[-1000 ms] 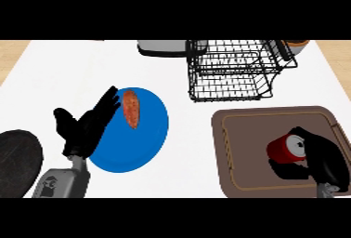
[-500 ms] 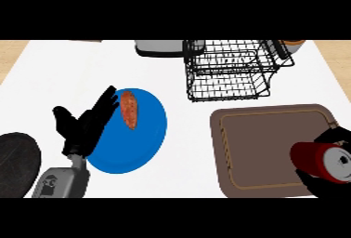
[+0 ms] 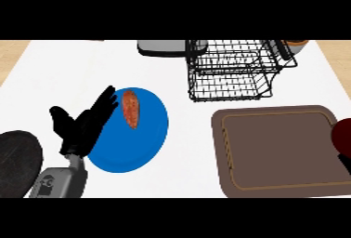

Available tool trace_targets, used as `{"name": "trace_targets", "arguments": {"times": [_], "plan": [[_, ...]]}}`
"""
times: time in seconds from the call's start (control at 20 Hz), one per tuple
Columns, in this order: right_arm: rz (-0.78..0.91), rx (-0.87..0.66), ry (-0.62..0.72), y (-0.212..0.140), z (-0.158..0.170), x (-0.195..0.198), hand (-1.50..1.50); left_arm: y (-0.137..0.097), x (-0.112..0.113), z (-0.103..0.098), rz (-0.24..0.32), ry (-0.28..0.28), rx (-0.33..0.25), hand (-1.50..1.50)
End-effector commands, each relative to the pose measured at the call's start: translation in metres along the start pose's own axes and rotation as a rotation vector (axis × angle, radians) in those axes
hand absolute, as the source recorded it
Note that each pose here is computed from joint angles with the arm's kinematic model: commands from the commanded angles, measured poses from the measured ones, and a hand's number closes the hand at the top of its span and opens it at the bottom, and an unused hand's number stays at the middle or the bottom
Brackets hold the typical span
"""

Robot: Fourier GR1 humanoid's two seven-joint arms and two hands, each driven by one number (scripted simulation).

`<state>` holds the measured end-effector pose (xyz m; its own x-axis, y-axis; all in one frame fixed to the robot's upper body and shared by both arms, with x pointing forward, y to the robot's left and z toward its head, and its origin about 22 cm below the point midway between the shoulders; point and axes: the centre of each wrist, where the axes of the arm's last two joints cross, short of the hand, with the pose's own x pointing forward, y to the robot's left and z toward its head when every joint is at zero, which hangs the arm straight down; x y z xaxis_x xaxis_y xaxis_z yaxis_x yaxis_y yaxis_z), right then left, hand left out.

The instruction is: Pick the can from the tray and place it in the tiered basket

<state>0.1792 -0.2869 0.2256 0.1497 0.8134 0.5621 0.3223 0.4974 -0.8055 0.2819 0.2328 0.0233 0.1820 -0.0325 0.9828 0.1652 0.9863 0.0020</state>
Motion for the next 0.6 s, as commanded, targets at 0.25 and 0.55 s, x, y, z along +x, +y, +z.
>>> {"name": "trace_targets", "arguments": {"times": [0.25,0.55], "plan": [[0.002,-0.053,-0.064,-0.053,-0.052,0.073,1.50,-0.012,-0.004,-0.006,-0.010,-0.028,-0.005,0.00],[0.044,-0.019,-0.066,-0.037,-0.093,0.120,1.50,-0.012,0.021,-0.017,-0.005,-0.017,-0.009,0.00]]}}
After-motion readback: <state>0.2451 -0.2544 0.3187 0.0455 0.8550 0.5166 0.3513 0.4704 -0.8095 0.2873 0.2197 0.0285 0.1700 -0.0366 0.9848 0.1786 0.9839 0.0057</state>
